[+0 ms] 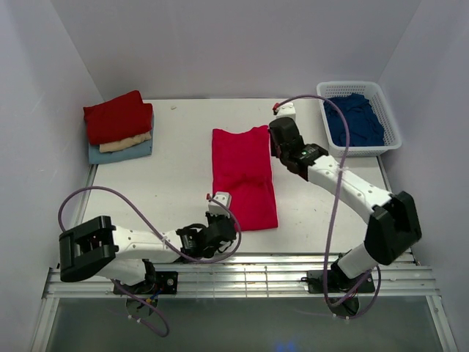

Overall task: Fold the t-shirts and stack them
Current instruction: Fold the tshirt

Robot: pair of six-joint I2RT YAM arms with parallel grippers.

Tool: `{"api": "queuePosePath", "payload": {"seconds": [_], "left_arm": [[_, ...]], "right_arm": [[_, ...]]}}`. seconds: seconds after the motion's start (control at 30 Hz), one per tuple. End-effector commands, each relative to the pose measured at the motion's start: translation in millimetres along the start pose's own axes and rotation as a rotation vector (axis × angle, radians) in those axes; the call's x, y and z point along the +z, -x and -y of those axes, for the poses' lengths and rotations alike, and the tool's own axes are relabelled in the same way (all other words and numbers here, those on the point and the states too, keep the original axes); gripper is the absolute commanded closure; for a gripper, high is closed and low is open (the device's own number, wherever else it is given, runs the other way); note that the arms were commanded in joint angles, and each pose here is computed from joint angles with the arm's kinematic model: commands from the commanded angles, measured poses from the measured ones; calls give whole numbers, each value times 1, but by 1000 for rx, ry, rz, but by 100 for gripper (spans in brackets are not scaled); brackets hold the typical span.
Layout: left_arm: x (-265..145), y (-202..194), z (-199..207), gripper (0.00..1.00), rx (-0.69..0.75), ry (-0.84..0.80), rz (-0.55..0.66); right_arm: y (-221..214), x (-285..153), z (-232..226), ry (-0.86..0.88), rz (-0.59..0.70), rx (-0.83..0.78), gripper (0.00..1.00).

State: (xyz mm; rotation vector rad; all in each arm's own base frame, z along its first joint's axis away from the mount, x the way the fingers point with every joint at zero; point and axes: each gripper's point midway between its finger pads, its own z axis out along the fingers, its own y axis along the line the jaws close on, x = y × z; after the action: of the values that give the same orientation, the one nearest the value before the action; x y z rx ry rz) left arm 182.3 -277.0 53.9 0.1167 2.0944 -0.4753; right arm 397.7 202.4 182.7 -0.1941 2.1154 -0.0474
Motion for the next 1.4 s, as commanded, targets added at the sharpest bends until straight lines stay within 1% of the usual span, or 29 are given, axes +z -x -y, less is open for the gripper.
{"api": "queuePosePath", "payload": {"seconds": [0.0, 0.03, 0.07, 0.1, 0.13, 0.17, 0.2, 0.23, 0.27, 0.3, 0.33, 0.37, 0.43, 0.53, 0.63, 0.67, 0.87, 0.9, 0.97, 1.0, 1.07, 1.1, 1.17, 1.23, 1.37], "left_arm": [[-13, 57, 6, 88, 38, 68, 122], [-16, 67, 8, 81, 33, 79, 145], [-22, 82, 4, 71, 43, 119, 171], [-25, 89, 3, 52, 39, 138, 183], [-27, 93, 0, 44, 39, 163, 189], [-30, 92, -14, 36, 87, 233, 179], [-31, 96, -13, 30, 43, 254, 181], [-32, 92, -19, 20, 47, 288, 164], [-32, 88, -23, 17, 48, 316, 142], [-32, 75, -30, 15, 51, 361, 81], [-32, 66, -35, 13, 58, 383, 47], [-33, 57, -39, 6, 71, 398, 11], [-32, 35, -44, 5, 53, 397, -56], [-37, 15, -54, 4, 9, 386, -110], [-43, 9, -46, 4, -66, 298, -138], [-45, 0, -53, 4, -65, 293, -153], [-50, -2, -45, 3, -176, 114, -115], [-51, -2, -44, 3, -170, 90, -110], [-51, 2, -39, 3, -204, 41, -86], [-50, -6, -46, 3, -193, 42, -94], [-48, -5, -42, 3, -220, 3, -73], [-48, -12, -48, 3, -209, -1, -79], [-45, -11, -48, 3, -235, -20, -56], [-42, -18, -55, 4, -219, -20, -53], [-33, -11, -63, 5, -242, -33, -1]], "right_arm": [[-22, -29, 11, 44, -41, 7, 64], [-33, -33, 8, 74, -62, 9, 59], [-61, -36, 0, 137, -122, 6, 52], [-67, -44, -4, 175, -125, 20, 49], [-77, -48, -8, 207, -141, 27, 46], [-90, -53, -17, 264, -165, 35, 40], [-114, -58, -18, 288, -204, 46, 37], [-121, -61, -23, 320, -211, 58, 31], [-131, -67, -28, 360, -230, 66, 27], [-136, -72, -31, 379, -233, 87, 25], [-153, -75, -34, 394, -259, 82, 24], [-158, -78, -36, 406, -264, 86, 24], [-169, -84, -38, 424, -282, 91, 21], [-176, -90, -41, 439, -292, 98, 20], [-184, -96, -41, 447, -297, 111, 19], [-190, -97, -40, 446, -307, 119, 19], [-203, -100, -36, 424, -319, 138, 19], [-207, -101, -36, 423, -324, 140, 19], [-211, -101, -36, 422, -330, 146, 19], [-216, -101, -35, 415, -339, 151, 19], [-220, -100, -37, 420, -344, 154, 19], [-223, -100, -37, 418, -349, 159, 19], [-228, -98, -39, 422, -358, 163, 19], [-232, -98, -39, 419, -363, 169, 19], [-234, -95, -42, 421, -364, 176, 20]]}}
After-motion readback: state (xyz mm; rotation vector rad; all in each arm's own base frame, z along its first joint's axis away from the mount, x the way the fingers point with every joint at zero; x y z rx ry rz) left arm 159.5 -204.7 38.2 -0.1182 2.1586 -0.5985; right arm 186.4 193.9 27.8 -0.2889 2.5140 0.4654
